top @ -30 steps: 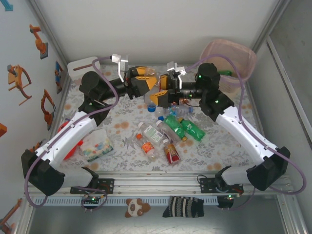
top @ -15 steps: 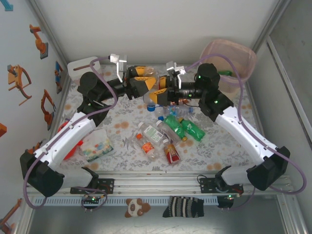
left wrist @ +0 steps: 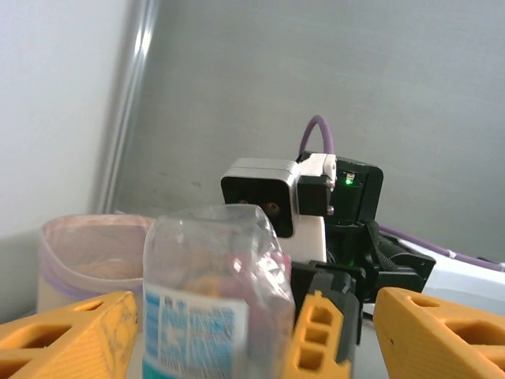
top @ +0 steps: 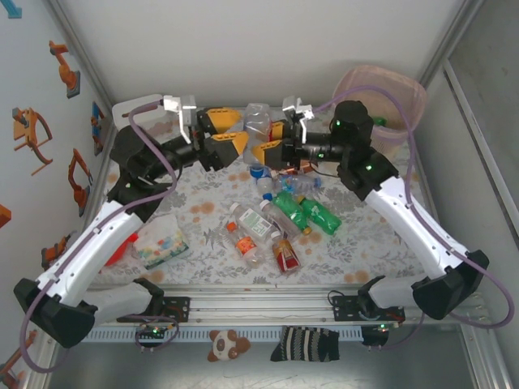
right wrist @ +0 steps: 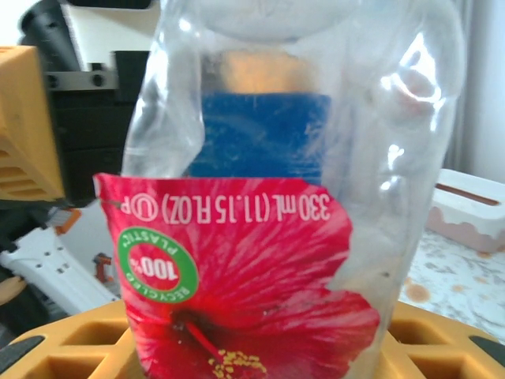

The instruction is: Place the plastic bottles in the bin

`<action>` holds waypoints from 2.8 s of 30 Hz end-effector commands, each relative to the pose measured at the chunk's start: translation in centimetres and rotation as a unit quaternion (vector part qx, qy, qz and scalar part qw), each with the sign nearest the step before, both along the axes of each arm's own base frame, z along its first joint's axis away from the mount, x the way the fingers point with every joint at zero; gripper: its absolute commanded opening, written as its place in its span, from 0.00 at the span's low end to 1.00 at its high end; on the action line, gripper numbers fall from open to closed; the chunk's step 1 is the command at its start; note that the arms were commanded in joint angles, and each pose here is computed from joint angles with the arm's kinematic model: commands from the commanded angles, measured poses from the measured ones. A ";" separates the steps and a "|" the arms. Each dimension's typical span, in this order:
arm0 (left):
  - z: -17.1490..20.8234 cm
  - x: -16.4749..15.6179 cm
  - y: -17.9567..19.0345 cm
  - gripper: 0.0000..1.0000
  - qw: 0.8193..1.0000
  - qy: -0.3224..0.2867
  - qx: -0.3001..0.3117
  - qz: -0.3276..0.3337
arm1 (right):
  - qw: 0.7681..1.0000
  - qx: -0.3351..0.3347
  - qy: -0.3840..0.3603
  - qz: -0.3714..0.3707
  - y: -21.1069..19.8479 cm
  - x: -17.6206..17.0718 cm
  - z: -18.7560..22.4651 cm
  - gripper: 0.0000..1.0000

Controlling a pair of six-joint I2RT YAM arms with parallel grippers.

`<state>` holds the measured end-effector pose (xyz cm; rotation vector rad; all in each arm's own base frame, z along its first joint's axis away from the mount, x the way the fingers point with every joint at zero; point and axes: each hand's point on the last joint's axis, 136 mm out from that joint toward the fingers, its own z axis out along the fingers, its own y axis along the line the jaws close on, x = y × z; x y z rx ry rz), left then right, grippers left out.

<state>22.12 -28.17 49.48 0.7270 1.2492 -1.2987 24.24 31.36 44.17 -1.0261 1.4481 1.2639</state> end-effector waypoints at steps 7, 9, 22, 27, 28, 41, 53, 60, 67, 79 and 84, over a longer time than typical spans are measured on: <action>-3.1 1.3 2.5 0.79 0.996 0.019 0.046 0.080 | 0.985 -0.078 -0.031 -0.150 -7.2 5.3 0.4 0.49; -3.6 1.5 2.7 0.79 0.995 0.026 0.050 0.085 | 0.976 -0.112 -0.039 -0.184 -9.0 6.7 -0.1 0.49; -6.4 1.7 3.0 0.79 0.991 0.051 0.080 0.092 | 0.892 -0.291 -0.068 -0.340 -19.6 15.0 -1.8 0.48; -7.3 1.8 3.1 0.79 0.990 0.057 0.088 0.094 | 0.859 -0.330 -0.082 -0.383 -22.1 17.8 -1.5 0.48; -7.4 1.9 3.1 0.79 0.990 0.059 0.089 0.095 | 0.848 -0.344 -0.087 -0.394 -22.7 18.4 -1.5 0.48; -9.8 2.7 3.1 0.78 0.988 0.075 0.097 0.097 | 0.662 -0.516 -0.167 -0.517 -29.7 24.9 -2.7 0.48; -11.6 3.2 3.1 0.79 0.987 0.083 0.116 0.080 | 0.526 -0.687 -0.204 -0.457 -32.4 29.4 -8.0 0.49; -12.4 3.1 2.9 0.78 0.986 0.084 0.124 0.067 | 0.482 -0.748 -0.218 -0.401 -33.0 31.2 -11.5 0.50; -13.4 3.5 2.7 0.79 0.986 0.093 0.126 0.062 | 0.456 -0.781 -0.229 -0.361 -33.4 31.9 -13.8 0.54; -13.5 3.8 2.8 0.78 0.986 0.098 0.119 0.061 | 0.456 -0.785 -0.226 -0.353 -33.4 32.3 -14.6 0.72; -13.5 3.7 2.9 0.78 0.986 0.099 0.119 0.061 | 0.461 -0.778 -0.227 -0.361 -33.2 32.1 -14.0 0.73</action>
